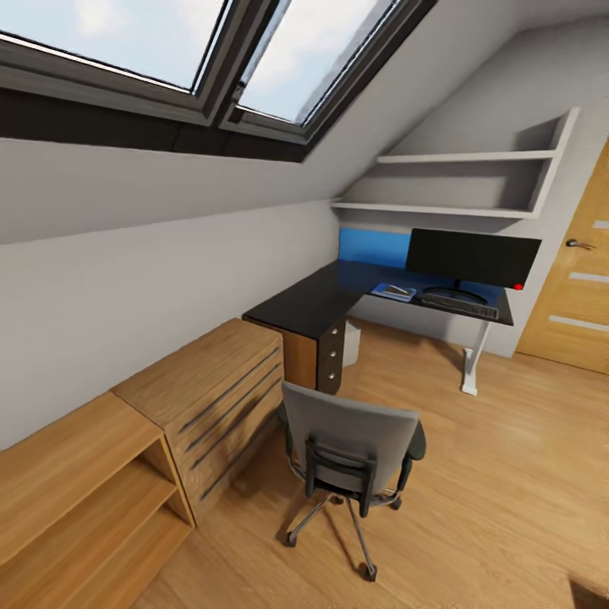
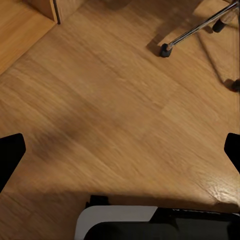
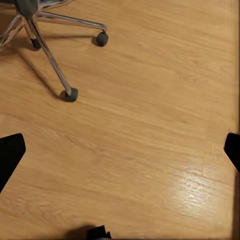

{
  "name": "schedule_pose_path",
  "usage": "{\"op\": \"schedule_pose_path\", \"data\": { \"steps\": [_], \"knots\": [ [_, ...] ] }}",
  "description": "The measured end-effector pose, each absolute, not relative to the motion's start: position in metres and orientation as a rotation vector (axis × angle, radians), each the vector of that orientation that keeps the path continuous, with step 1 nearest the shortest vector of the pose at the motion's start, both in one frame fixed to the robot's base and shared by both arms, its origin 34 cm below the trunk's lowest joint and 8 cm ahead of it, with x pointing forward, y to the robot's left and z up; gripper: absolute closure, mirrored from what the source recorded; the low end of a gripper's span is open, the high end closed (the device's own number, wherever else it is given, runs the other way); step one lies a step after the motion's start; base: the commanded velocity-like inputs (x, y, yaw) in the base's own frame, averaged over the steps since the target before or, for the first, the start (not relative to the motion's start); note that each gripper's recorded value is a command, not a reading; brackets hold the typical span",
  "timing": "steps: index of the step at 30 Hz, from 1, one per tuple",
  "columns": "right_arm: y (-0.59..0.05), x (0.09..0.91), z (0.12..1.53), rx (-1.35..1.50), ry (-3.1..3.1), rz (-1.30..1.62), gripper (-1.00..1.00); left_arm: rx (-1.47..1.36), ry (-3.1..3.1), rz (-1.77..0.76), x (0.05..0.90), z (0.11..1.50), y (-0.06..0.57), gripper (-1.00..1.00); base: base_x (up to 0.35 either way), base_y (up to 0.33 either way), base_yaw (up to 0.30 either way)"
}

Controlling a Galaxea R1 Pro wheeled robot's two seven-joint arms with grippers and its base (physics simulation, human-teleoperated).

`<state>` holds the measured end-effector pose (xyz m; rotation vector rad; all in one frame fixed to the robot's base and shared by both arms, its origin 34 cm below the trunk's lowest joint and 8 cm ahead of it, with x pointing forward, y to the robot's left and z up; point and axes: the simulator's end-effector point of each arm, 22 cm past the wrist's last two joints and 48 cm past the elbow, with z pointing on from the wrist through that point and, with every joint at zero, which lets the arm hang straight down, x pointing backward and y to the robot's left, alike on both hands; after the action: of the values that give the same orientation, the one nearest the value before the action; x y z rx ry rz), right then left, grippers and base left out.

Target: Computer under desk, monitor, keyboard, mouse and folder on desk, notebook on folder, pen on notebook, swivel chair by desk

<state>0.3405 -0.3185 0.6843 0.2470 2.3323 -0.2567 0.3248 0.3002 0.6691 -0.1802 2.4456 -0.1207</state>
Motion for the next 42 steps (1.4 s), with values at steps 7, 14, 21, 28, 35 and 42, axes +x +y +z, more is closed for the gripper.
{"op": "schedule_pose_path", "data": {
  "steps": [7, 14, 21, 28, 35, 42],
  "knots": [
    [-0.3184, 0.3373, 0.682, 0.246, 2.342, -0.258, -1.0, -0.182, 2.455, -0.122, 0.3214, 0.6668, 0.2989, -1.0, 0.0, 0.0, -0.145],
    [-0.3191, 0.3344, 0.6801, 0.246, 2.351, -0.261, -1.0, -0.183, 2.463, -0.122, 0.3186, 0.6651, 0.2984, -1.0, 0.0, 0.134, -0.177],
    [-0.3194, 0.3338, 0.6797, 0.247, 2.353, -0.262, -1.0, -0.183, 2.465, -0.122, 0.3181, 0.6648, 0.2986, -1.0, 0.0, 0.283, -0.246],
    [-0.3194, 0.3337, 0.6796, 0.247, 2.353, -0.262, -1.0, -0.183, 2.464, -0.122, 0.3181, 0.6648, 0.2984, -1.0, 0.0, 0.288, -0.266],
    [-0.3194, 0.3337, 0.6797, 0.247, 2.352, -0.262, -1.0, -0.183, 2.466, -0.123, 0.3178, 0.6646, 0.2982, -1.0, 0.0, 0.083, -0.269],
    [-0.3195, 0.3337, 0.6797, 0.247, 2.352, -0.262, -1.0, -0.184, 2.466, -0.123, 0.3178, 0.6645, 0.2981, -1.0, 0.0, 0.01, -0.269]
  ]
}}
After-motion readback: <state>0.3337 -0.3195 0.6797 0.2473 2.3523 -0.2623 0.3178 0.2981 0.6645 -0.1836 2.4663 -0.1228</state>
